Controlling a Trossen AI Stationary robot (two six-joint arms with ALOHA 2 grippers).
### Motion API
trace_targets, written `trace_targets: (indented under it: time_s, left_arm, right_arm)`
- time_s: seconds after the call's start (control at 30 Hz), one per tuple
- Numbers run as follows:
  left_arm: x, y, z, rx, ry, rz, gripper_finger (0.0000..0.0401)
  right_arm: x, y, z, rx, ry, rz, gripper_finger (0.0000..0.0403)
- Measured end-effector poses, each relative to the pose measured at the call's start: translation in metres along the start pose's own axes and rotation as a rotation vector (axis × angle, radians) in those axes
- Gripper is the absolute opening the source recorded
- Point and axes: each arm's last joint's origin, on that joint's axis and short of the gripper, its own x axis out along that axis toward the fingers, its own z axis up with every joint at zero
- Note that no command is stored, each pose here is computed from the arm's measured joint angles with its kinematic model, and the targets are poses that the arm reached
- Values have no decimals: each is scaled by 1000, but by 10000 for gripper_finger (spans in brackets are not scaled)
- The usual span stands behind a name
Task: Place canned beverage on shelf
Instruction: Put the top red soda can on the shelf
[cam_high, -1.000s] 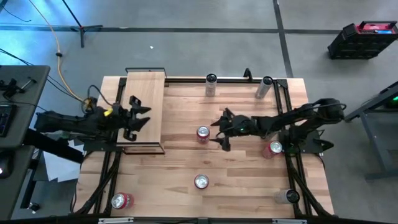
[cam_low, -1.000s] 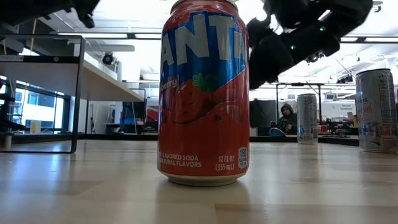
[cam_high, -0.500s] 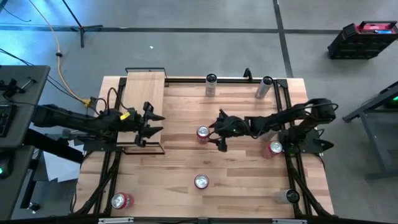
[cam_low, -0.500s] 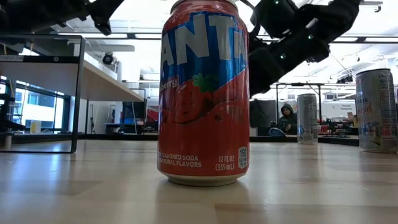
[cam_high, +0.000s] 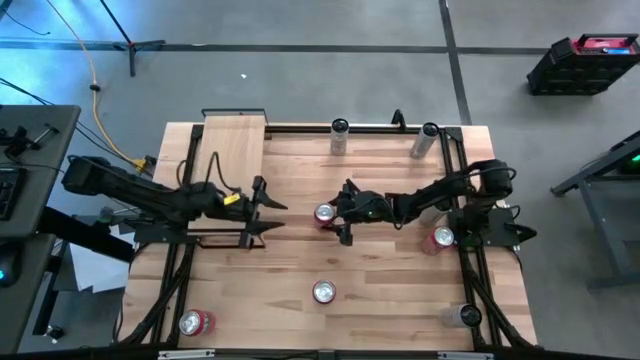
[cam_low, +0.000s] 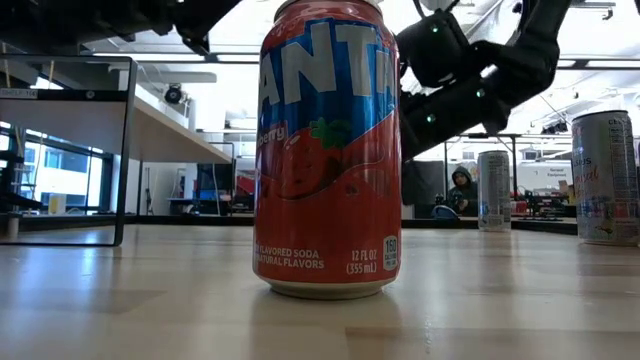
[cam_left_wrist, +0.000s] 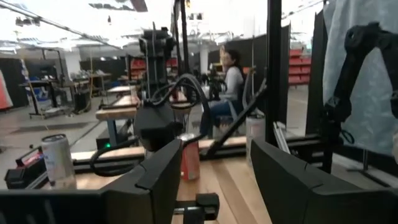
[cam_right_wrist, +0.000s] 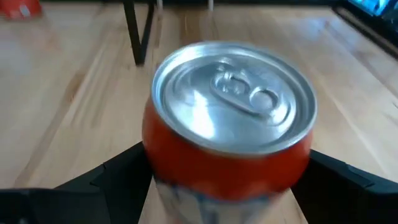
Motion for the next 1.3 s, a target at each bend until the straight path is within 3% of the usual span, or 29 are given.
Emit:
trace_targets:
  time_s: [0.23,0.47,0.67,0.83,1.1,1.3]
  left_arm:
    - [3,0,-3,-18,16,0,184]
    - [3,1,-2,-16,16,29,184]
    - [10,1,-2,-56,36,41,184]
    - [34,1,-7,-41,182,37,184]
    - [62,7,1,12,487,186,187]
    - [70,9,17,32,560,199,223]
  right_arm:
    - [14,6,-17,17,-24,44,337]
    - [16,6,-18,20,-59,37,360]
    - [16,6,-18,11,-56,30,336]
    - [16,6,-18,-7,-60,39,284]
    - [15,8,-7,-16,41,44,286]
    - [9,11,19,-105,203,-15,290]
